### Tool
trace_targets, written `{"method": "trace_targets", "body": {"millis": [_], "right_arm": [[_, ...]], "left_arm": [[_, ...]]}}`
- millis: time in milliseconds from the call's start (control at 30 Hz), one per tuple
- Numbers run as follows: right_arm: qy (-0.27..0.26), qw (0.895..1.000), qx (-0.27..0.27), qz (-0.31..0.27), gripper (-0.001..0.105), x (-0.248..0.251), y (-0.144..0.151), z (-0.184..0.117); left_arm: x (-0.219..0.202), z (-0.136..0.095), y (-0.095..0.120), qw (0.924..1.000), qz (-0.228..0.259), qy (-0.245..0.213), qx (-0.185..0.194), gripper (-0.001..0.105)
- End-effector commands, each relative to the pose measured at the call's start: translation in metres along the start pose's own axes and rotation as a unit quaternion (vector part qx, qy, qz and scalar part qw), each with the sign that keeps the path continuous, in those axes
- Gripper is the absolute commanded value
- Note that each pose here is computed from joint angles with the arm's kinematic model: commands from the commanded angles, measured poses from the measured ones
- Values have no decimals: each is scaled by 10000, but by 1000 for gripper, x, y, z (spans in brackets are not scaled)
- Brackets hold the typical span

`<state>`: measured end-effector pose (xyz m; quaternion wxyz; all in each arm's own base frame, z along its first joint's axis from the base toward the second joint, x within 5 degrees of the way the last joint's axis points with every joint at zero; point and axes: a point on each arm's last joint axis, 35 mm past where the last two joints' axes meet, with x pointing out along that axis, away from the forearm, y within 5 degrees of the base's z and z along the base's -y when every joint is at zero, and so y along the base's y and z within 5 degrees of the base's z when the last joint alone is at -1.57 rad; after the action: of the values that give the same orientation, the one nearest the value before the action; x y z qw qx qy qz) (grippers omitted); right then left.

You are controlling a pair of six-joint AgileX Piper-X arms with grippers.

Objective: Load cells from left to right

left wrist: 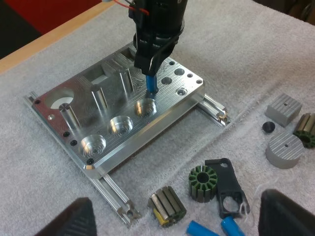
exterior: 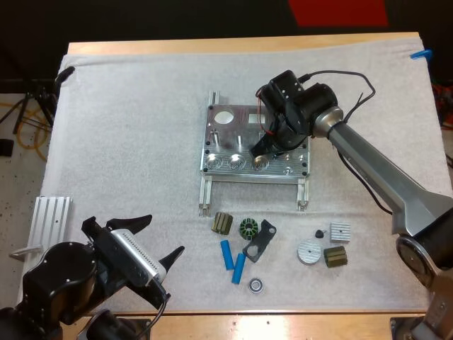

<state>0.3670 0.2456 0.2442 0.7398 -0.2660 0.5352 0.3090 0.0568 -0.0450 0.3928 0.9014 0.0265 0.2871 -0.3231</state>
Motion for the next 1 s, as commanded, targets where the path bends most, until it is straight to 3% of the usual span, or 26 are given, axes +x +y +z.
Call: {"method": "trace_targets", "body": {"millis": [0,567,967], "right_arm": [[-46,10000,-44,45,0,-1,0,1],[303,9994,-37,154,0,17,1,-4],[437,9985,-263,217,0,16,20,-2]], "left_arm": [[-2,1,0,10000,39,-67,-16,67],[-2,1,0,10000,39,-67,-13,67],[-2,1,0,10000,39,-67,-13,67]]}}
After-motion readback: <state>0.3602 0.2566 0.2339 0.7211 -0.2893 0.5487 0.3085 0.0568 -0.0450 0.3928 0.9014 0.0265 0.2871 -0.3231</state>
